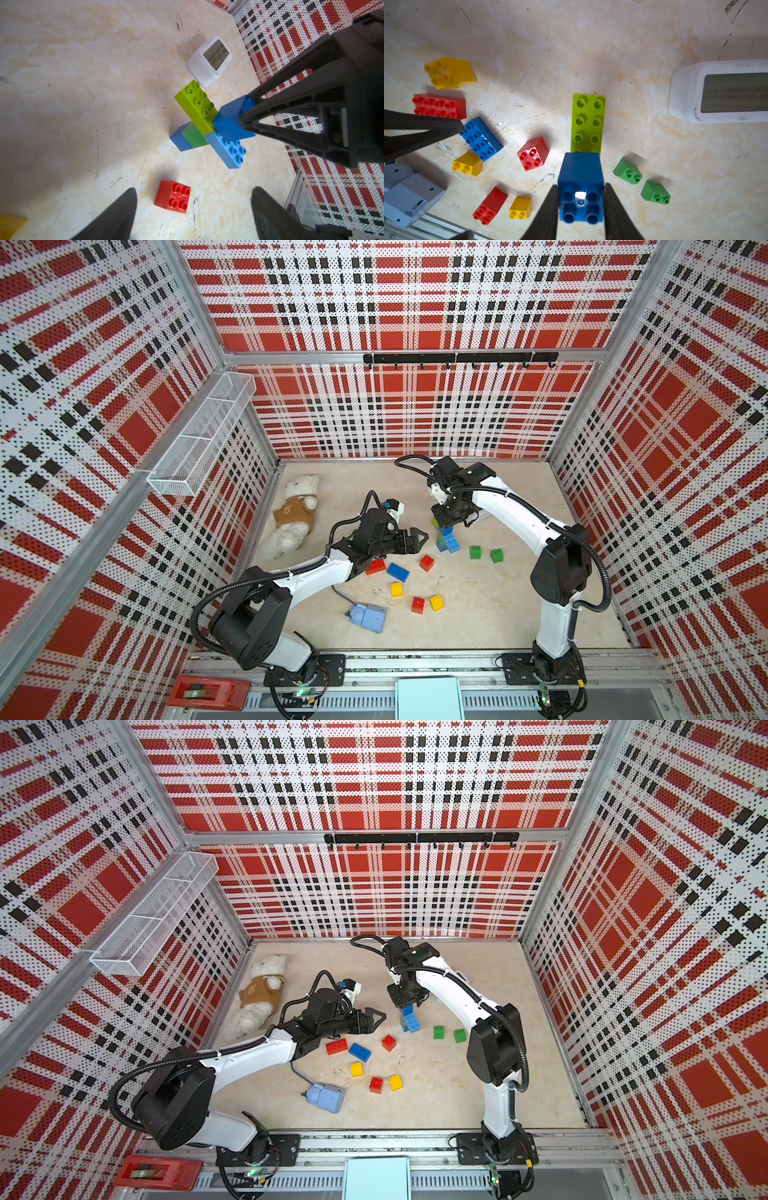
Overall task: Assemble a fork with lego
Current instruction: Assemble the lego brick with the lego brick.
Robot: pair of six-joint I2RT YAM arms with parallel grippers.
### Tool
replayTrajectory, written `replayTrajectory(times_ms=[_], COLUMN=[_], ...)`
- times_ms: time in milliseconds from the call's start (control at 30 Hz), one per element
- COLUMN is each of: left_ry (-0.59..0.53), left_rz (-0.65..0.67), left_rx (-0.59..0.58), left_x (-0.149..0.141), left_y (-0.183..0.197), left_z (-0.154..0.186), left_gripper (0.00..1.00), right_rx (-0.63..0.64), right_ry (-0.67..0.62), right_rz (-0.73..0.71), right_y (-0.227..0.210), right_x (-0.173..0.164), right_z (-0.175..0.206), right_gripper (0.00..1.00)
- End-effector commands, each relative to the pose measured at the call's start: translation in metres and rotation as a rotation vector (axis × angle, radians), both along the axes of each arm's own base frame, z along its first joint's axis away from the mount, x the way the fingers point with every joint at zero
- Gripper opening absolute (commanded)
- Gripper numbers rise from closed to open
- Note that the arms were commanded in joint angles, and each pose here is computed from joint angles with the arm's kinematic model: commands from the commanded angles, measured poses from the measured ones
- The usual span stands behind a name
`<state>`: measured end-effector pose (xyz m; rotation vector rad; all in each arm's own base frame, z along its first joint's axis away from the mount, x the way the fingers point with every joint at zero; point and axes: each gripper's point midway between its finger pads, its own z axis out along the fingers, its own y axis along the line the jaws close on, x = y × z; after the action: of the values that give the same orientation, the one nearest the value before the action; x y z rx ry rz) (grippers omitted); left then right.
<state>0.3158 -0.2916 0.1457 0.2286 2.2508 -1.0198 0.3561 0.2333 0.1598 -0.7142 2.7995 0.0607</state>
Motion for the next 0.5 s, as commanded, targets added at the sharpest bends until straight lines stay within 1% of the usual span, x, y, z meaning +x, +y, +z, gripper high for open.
replayTrajectory(times_ms=[0, 167, 467], left_ry=[-0.034, -0.033, -0.037], left_rz=[0.000, 0.003, 0.003], left_rx=[-0.020, -0.018, -0.020], left_x=[0.006, 0.006, 0.006], left_y=[-0.006, -0.005, -0.004], left_z=[0.011, 0.010, 0.011], left_gripper=[0.88, 0.89, 0.89], right_rx=[-0.016, -0.016, -0.030], right_ry=[-0.006, 0.001, 0.037], right_rz=[0.010, 0.005, 0.006], right_y=[0.001, 0.000, -0.003], right_x=[0.006, 0.008, 0.001], right_z=[-0.007, -0.013, -0.026], right_gripper=[0.33, 0.33, 0.32])
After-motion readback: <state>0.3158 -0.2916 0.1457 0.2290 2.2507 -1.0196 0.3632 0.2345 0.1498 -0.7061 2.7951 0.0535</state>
